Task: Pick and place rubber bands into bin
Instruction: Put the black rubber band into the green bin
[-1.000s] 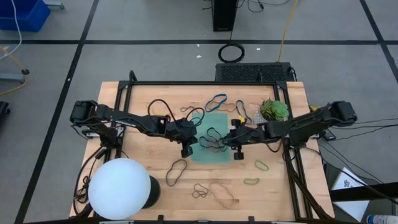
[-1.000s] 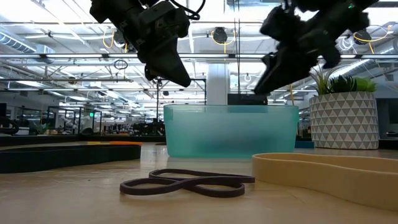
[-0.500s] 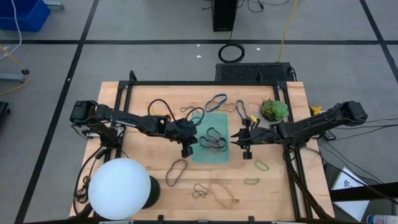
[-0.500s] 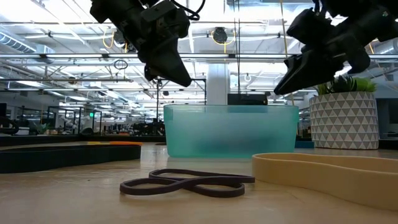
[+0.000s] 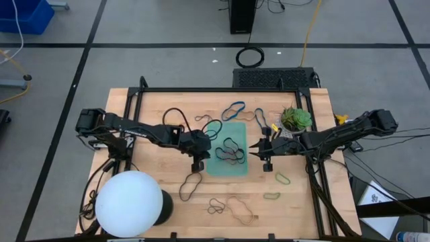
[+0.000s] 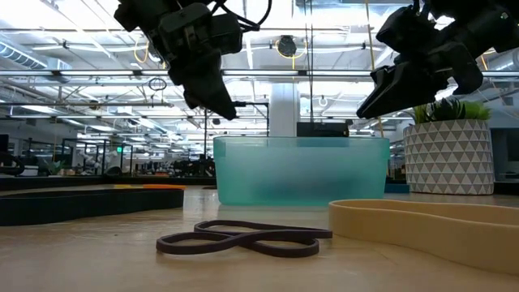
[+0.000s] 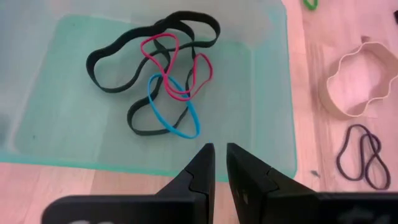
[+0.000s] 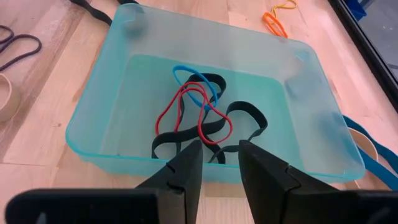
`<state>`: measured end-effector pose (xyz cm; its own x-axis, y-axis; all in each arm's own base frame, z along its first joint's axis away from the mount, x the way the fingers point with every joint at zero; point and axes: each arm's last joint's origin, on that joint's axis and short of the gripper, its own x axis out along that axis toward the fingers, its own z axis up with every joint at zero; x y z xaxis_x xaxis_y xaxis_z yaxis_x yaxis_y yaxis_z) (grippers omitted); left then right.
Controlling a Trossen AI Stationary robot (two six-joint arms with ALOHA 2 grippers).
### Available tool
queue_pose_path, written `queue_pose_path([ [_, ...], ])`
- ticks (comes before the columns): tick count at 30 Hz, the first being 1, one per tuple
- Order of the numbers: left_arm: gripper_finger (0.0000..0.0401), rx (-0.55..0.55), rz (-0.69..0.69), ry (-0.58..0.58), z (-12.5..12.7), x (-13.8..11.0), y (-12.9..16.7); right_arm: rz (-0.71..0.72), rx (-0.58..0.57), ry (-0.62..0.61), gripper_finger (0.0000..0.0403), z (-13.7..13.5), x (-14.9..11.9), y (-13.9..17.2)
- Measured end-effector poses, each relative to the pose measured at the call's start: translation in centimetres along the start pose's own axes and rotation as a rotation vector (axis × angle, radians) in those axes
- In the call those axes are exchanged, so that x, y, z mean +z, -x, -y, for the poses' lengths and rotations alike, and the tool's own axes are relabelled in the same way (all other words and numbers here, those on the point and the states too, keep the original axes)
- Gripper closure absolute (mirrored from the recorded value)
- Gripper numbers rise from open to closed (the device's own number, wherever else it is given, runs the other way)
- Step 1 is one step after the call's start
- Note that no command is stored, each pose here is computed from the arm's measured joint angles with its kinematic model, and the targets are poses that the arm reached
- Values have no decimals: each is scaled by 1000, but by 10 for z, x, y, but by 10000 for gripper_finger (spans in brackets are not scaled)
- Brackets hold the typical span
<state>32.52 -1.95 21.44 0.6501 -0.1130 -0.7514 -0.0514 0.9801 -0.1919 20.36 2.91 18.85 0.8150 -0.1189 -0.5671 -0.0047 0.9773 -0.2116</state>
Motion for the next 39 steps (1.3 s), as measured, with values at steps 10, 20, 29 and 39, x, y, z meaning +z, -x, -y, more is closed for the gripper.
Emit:
queue_pose_path([
  [10,354,-38,-93,-130,8,-10,0,-1,0,1,303,-1,-5,-1],
  [20,354,-1,-83,-114,10,-10,0,12,0,46,303,-2,-11,-3],
  [29,354,74,-68,-73,6,-9,0,12,-1,45,303,-2,-11,-3],
  [39,284,82,-76,-39,5,-10,0,12,0,45,303,-2,-11,-3],
])
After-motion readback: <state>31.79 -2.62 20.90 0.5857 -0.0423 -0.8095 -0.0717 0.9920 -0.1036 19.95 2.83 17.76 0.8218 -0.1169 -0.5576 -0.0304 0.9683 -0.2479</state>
